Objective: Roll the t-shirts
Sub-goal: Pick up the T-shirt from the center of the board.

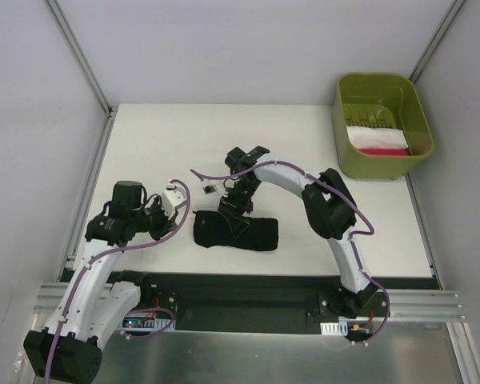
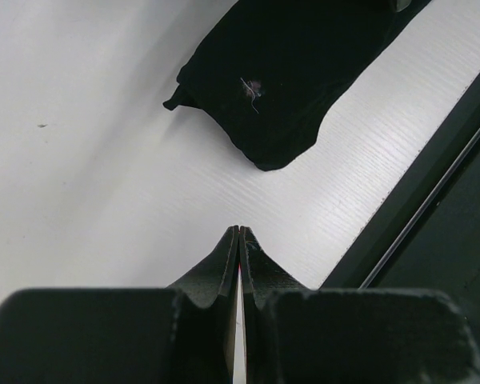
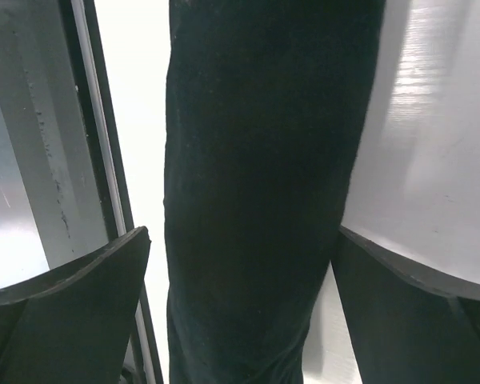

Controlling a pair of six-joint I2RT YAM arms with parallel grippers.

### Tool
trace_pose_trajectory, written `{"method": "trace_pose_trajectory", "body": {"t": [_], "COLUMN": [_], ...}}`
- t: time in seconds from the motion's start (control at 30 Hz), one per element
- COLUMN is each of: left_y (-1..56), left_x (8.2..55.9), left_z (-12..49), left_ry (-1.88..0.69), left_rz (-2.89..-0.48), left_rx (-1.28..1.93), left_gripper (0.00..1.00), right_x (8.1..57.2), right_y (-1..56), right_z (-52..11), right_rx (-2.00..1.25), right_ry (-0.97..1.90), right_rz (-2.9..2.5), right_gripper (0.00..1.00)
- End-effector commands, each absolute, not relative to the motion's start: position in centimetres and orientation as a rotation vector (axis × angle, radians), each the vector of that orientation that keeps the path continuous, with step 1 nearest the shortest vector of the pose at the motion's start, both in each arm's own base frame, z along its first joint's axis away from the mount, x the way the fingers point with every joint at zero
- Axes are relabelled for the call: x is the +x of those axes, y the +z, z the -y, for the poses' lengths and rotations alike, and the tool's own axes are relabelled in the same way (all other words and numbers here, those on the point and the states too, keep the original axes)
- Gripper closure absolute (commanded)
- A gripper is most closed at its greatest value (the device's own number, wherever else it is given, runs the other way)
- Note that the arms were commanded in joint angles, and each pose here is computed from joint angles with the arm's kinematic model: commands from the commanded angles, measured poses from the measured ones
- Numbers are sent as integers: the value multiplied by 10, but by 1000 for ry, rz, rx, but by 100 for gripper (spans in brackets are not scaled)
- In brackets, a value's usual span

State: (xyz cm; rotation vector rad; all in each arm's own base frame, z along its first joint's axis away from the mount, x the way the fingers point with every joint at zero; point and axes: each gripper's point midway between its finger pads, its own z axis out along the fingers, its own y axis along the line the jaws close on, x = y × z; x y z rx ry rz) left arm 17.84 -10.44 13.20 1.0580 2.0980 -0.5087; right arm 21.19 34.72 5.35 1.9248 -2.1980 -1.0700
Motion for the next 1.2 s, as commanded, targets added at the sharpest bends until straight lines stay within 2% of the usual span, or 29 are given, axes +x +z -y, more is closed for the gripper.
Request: {"method": "trace_pose_trajectory", "body": {"t": [0.0,0.43,0.77,0.97,1.17], "left_y": [135,130,130,128,136], "left_x": [173,173,176,177,179], "left_z": [106,103,100,97,97], "left_ry": [-556,-544,-521,-502,-489], "left_rz": [-2105,-2121,-2125,-2127,-2109], "left_rx": [1033,1035,1038,1043,1027], "left_gripper": [100,100,100,100,100], "right_x": [224,187,213,203,193], "right_y": [72,32,-19,-36,-53], "right_z": [-353,-348,-338,-324,-318], "right_rx": [1996,1973,2127,2298,2238], "right_ry": [-1066,-996,-606,-403,-366], "right_rz": [2228,2094,2248,2217,2241], "right_gripper": [4,4,4,4,4]}}
